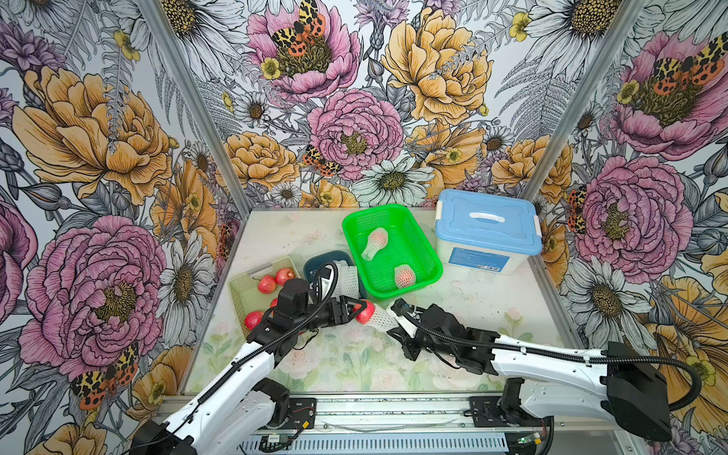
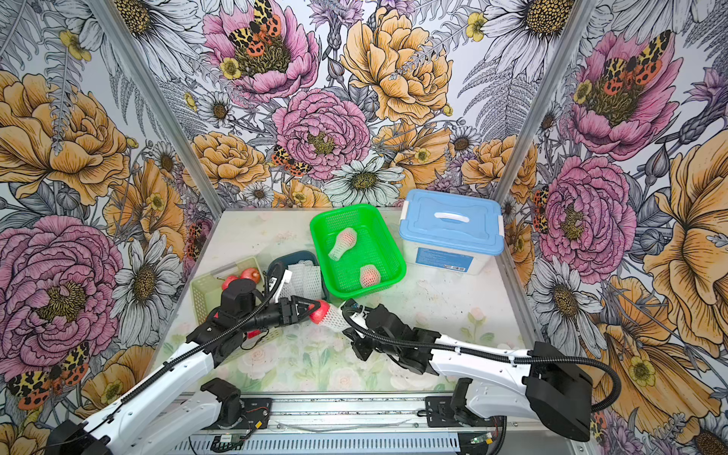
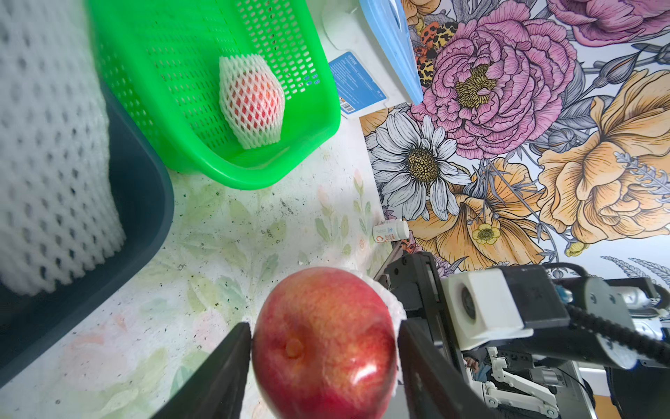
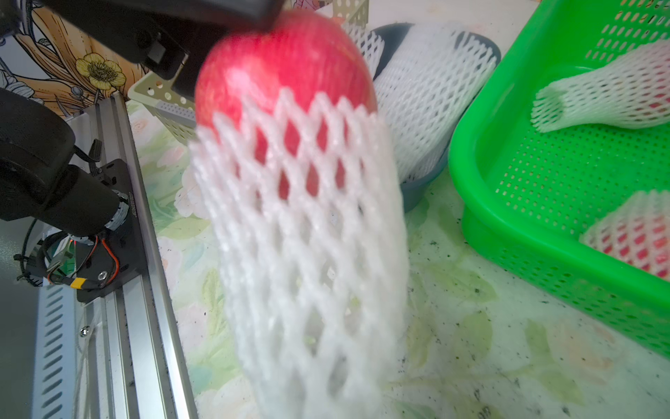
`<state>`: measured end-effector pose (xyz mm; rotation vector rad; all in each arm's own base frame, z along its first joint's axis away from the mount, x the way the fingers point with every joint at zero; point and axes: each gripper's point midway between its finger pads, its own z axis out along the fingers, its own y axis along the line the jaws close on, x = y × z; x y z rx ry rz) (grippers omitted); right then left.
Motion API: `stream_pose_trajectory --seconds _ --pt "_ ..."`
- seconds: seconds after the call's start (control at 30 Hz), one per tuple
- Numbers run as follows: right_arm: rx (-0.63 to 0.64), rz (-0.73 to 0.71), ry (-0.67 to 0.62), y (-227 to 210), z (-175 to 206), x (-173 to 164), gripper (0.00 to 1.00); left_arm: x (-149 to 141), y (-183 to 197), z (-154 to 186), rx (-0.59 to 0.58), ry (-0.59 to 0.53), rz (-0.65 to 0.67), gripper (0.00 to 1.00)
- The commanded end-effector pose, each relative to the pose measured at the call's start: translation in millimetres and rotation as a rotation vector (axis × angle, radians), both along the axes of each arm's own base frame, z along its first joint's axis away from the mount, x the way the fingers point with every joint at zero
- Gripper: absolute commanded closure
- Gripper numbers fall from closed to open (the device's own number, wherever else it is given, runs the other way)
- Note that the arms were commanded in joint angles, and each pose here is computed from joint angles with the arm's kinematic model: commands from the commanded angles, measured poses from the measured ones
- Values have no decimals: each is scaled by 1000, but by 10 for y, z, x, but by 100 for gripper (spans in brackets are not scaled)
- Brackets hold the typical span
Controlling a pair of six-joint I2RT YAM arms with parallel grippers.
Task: Remove foam nets from apples
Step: Remove the foam net from the apple.
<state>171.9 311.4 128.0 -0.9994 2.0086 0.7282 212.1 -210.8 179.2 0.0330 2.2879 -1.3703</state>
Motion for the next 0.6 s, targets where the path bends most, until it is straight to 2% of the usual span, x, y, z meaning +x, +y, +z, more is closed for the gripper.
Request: stream_pose_trajectory --seconds 0.0,0.33,0.57 --pt "26 -20 -23 -21 85 41 100 22 -16 89 -20 -38 -14 36" --pt "49 -19 -40 71 142 97 100 -71 -201 66 -39 -17 -99 30" --pt "43 -13 -38 80 133 98 100 -80 -198 93 -39 -31 -99 35"
